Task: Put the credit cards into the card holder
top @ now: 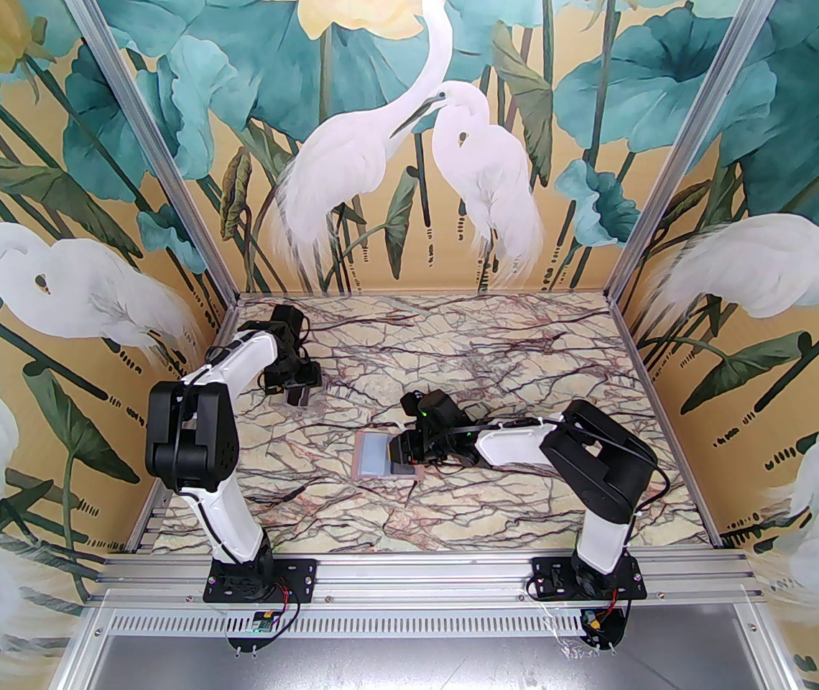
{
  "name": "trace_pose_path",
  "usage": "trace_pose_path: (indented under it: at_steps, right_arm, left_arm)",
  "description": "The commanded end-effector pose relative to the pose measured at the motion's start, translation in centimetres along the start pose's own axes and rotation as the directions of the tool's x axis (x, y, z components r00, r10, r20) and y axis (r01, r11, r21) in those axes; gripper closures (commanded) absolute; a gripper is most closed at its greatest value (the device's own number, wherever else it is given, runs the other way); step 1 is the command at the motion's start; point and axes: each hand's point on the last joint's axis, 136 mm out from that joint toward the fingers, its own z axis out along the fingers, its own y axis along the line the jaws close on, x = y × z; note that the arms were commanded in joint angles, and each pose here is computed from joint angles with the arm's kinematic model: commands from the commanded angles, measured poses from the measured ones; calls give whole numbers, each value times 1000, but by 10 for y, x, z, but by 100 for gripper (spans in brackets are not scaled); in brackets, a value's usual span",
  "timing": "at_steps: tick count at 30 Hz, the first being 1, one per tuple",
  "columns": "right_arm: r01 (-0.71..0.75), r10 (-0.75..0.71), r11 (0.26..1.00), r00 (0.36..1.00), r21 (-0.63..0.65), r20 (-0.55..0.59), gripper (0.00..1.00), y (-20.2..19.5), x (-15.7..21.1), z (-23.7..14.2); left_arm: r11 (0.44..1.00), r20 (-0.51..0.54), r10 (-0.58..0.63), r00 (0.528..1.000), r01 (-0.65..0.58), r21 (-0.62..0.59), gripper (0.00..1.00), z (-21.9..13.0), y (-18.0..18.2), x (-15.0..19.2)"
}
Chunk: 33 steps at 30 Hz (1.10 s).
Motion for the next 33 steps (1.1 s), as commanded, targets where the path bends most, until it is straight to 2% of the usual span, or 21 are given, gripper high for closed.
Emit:
trace_pose_path:
  at_steps: [1,8,17,24,33]
  right_arm:
    - [22,-22,1000,1000,-4,-13,69,3,2,3]
    - [21,-21,1000,1000,-4,-13,69,3,2,3]
    - [21,-21,1000,1000,0,-13,69,2,3,2]
    - [18,-18,1000,1000,1,-17,69,1,3,4]
    - [14,-14,1000,1000,7,-21,69,0,2,6]
  left_arm:
    - [999,6,-21,1000,21,-48,24,5,7,0]
    - [999,38,-28,999,30,-44,23,-2,8,-5]
    - [999,-40,-33,999,35,34,24,23,-10,4]
    - [976,-20,-37,999,40,214,25,12,-50,6]
    - [949,-24,25,999,-17,315,26,9,-101,30]
